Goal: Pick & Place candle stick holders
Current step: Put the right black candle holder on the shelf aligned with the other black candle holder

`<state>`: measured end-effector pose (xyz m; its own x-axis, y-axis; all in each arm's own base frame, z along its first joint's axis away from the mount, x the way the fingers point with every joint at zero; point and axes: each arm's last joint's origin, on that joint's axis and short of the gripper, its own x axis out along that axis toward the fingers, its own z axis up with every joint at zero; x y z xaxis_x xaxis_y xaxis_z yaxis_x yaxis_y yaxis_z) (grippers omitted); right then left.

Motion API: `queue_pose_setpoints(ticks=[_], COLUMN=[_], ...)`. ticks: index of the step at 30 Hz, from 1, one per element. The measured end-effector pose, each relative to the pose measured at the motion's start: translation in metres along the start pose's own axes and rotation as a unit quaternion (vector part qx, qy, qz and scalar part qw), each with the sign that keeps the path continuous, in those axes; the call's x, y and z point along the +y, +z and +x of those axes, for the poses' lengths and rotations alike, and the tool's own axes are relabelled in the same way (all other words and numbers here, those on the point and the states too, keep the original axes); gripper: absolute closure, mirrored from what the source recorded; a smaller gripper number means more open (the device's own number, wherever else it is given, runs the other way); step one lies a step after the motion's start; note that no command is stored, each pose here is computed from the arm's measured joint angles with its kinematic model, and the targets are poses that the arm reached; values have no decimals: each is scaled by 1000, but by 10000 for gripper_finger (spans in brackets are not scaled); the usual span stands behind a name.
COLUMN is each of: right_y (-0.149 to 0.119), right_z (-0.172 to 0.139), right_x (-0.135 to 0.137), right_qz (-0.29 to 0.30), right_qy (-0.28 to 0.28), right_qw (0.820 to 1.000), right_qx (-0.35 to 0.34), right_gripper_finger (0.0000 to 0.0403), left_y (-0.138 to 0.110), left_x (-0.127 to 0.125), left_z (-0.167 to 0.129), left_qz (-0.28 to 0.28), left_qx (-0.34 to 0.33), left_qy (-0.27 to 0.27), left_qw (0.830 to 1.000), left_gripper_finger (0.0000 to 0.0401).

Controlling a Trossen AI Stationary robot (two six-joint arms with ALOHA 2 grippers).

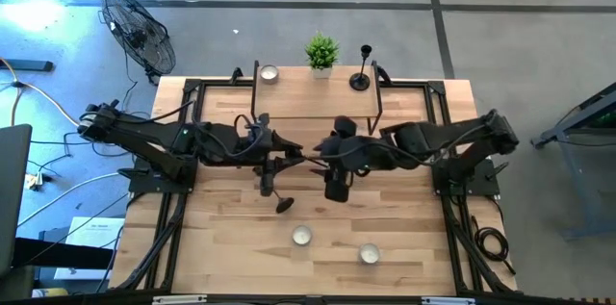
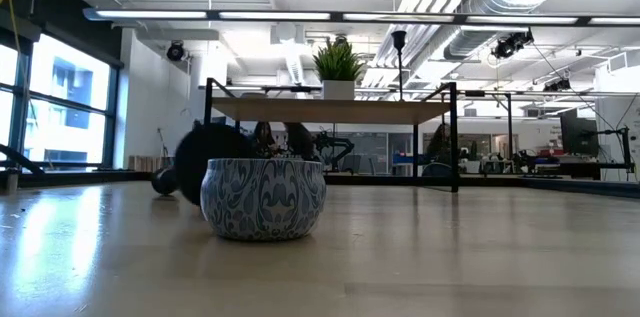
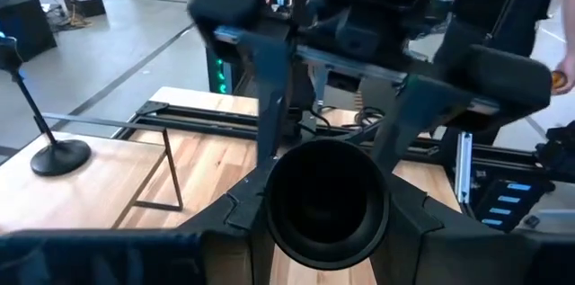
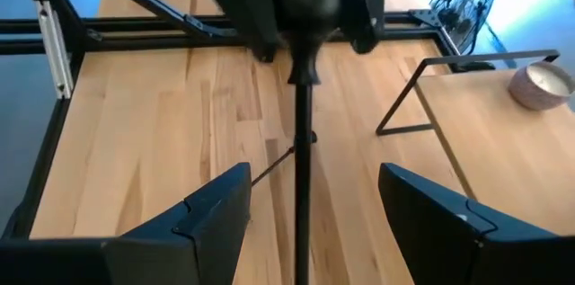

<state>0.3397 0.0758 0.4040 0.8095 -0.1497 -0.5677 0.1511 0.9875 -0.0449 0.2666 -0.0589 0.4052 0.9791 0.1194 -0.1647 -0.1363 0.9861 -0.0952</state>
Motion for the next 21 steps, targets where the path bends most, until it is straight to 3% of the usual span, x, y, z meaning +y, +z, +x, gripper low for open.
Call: queue_pose_setpoints(ticks=[7,11,18,21], right_y=[2,2,1,2], right_z=[4,4,4,4], right_x=[-7,-7,-7,-8], right_qz=[3,-4,-17,-17], right_qy=[6,16,24,24], right_qw=[1000,1000,1000,1000], right_qx=[2,4,6,5], right_gripper_finger=[194,248,383,384], left_y=[-1,-1,-2,-2], left_x=[0,0,0,0], left_z=[1,1,2,2], left_qz=[2,2,7,12], left_qx=[5,6,7,6], left_qy=[-1,-1,-1,0], left_qw=[1000,1000,1000,1000], left_gripper_finger=[279,279,279,279])
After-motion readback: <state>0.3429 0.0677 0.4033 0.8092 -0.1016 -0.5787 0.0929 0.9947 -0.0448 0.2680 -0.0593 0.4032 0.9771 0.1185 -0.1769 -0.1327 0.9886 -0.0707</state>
